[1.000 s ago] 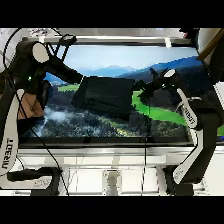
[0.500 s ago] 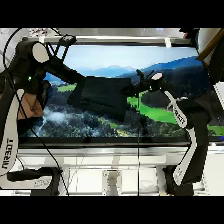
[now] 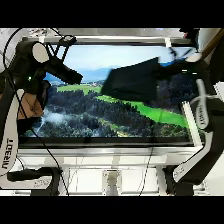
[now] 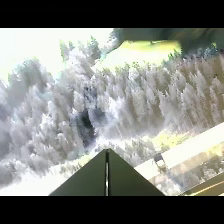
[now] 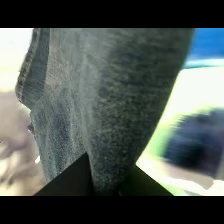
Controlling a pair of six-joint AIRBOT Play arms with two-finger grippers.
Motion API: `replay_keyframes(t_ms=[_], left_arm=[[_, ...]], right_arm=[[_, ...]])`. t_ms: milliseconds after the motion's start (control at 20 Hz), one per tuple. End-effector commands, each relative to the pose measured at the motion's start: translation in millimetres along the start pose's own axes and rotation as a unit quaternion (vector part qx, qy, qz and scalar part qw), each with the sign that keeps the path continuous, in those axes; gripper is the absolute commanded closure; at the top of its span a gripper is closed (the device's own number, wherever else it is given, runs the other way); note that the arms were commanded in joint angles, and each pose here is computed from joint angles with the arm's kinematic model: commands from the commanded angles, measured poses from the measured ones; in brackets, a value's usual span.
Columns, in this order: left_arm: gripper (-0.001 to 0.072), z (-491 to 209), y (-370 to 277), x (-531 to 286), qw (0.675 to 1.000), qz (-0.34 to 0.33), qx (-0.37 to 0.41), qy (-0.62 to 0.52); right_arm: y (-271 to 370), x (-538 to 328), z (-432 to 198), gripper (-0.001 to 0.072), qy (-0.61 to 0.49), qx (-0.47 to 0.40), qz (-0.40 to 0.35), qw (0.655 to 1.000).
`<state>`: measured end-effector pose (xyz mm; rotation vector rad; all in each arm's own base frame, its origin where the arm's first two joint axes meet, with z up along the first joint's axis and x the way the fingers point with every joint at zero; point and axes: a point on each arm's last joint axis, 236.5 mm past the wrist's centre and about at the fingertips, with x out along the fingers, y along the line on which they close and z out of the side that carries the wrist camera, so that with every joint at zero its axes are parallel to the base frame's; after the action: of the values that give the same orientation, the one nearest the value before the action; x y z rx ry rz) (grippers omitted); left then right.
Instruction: Fold the clothes and pants, and hang the long-sleeved shirts on hangers.
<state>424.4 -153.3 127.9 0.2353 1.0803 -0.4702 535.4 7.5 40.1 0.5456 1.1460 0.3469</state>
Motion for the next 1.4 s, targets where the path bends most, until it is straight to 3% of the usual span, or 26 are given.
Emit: replay_keyframes(t_ms=[0, 200, 400, 750, 950, 1000, 1050, 1100, 1150, 1350], left_arm=[[0.0692, 0, 0, 0, 1.000, 0.000, 0.000, 0.000], [0.0692, 0, 1, 2, 1.000, 0.000, -0.001, 0.002], [0.0692, -2, 1, 7, 1.000, -0.001, -0.001, 0.008], [0.0692, -4, 1, 16, 1.000, -0.003, -0.015, 0.018], [0.0692, -4, 2, 16, 1.000, -0.003, -0.014, 0.018], [0.0692, -4, 1, 16, 1.000, -0.003, -0.014, 0.018], [0.0692, -4, 2, 16, 1.000, -0.003, -0.014, 0.018], [0.0691, -4, 2, 16, 1.000, -0.003, -0.014, 0.018], [0.0691, -4, 2, 16, 1.000, -0.003, -0.014, 0.018], [0.0691, -4, 2, 16, 1.000, -0.003, -0.014, 0.018]], right_arm=[[-107, -107, -1, 0.0665, -0.044, 0.057, -0.120, 0.990], [-202, -227, -43, 0.0666, -0.101, 0.162, -0.197, 0.962], [-262, -299, -124, 0.0665, -0.135, 0.261, -0.235, 0.926], [-309, -287, -274, 0.0665, -0.075, 0.392, -0.241, 0.885], [-310, -285, -312, 0.0649, -0.069, 0.455, -0.224, 0.859], [-307, -288, -312, 0.0602, -0.078, 0.467, -0.219, 0.853], [-302, -293, -308, 0.0444, -0.095, 0.482, -0.214, 0.844], [-294, -300, -297, 0.0200, -0.120, 0.500, -0.203, 0.833], [-284, -309, -278, 0.0023, -0.155, 0.508, -0.186, 0.827], [-197, -358, -146, 0.0036, -0.337, 0.399, -0.046, 0.851]])
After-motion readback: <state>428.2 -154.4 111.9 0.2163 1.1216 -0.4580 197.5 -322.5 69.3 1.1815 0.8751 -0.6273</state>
